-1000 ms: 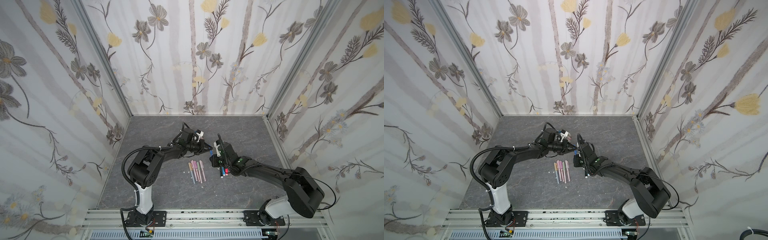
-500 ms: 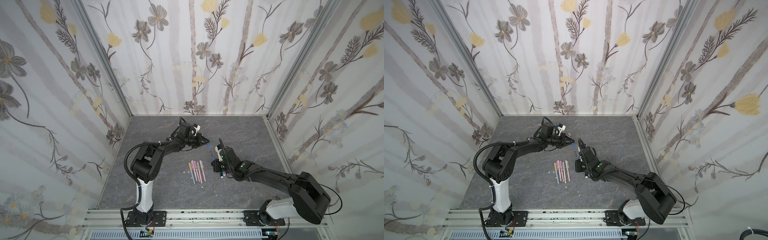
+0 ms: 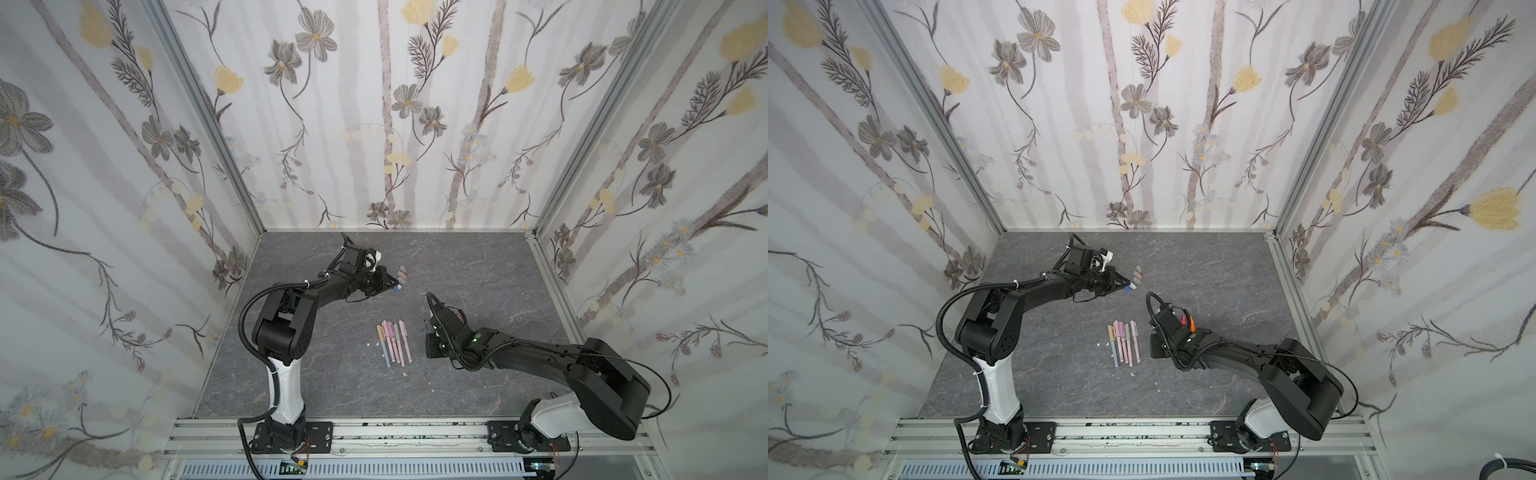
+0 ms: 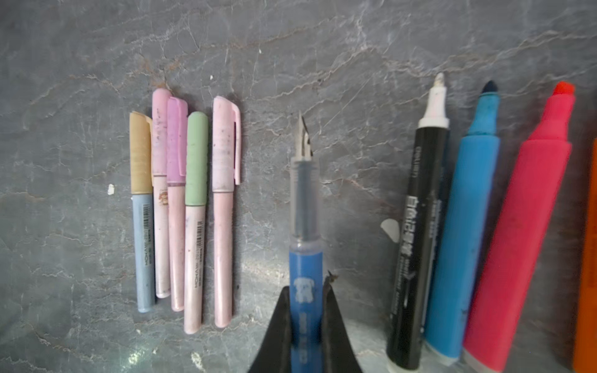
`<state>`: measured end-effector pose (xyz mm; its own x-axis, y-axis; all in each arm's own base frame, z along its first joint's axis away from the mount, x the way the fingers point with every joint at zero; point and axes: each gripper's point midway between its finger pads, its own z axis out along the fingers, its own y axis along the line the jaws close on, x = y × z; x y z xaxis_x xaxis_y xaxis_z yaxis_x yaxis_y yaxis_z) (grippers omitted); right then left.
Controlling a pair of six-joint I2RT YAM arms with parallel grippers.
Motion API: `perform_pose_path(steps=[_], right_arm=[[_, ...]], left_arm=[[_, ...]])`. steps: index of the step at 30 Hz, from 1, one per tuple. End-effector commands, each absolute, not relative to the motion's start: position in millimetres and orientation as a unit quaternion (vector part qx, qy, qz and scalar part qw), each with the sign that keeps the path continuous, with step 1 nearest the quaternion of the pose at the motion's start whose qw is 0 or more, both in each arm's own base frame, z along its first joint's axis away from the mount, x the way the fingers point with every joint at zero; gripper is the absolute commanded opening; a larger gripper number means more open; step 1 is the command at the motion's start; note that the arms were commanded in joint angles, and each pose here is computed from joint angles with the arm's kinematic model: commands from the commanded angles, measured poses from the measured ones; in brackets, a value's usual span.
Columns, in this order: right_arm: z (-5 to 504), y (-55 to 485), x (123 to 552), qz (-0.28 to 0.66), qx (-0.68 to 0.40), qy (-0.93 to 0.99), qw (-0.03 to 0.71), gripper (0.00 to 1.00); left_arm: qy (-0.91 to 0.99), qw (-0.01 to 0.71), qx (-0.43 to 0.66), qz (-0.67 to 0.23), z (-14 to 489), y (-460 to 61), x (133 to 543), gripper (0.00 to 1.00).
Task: Remove pen caps from pens
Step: Place the pen at the center of the table, then place the pen cap at the top-center of the table.
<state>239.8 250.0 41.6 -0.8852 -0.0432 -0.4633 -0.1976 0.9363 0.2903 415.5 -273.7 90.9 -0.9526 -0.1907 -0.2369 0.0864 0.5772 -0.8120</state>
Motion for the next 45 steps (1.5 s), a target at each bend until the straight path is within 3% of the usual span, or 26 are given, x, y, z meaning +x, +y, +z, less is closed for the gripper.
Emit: perform_pose_path(steps=[1, 17, 32, 45], right_arm=[[33.0, 236.3, 246.5, 0.116, -0.038, 0.965, 0.231, 0.00], [23.6, 226.0, 259.1, 0.047, -0.026, 0.971, 0.234, 0.31], [100.1, 256.1, 282.8, 0.120, -0.064, 0.938, 0.320, 0.34], [97.0, 283.1, 267.5, 0.168, -0.102, 0.932, 0.304, 0.34]], left_arm=[[0.873, 0.160, -0.027, -0.460, 87.9, -262.6, 407.4, 0.00], [0.871, 0.147, -0.030, -0.467, 75.1, -257.2, 394.2, 0.00], [0.875, 0.139, -0.050, -0.462, 49.2, -260.6, 409.7, 0.01], [0.876, 0.156, -0.087, -0.448, 29.3, -266.3, 455.7, 0.13]])
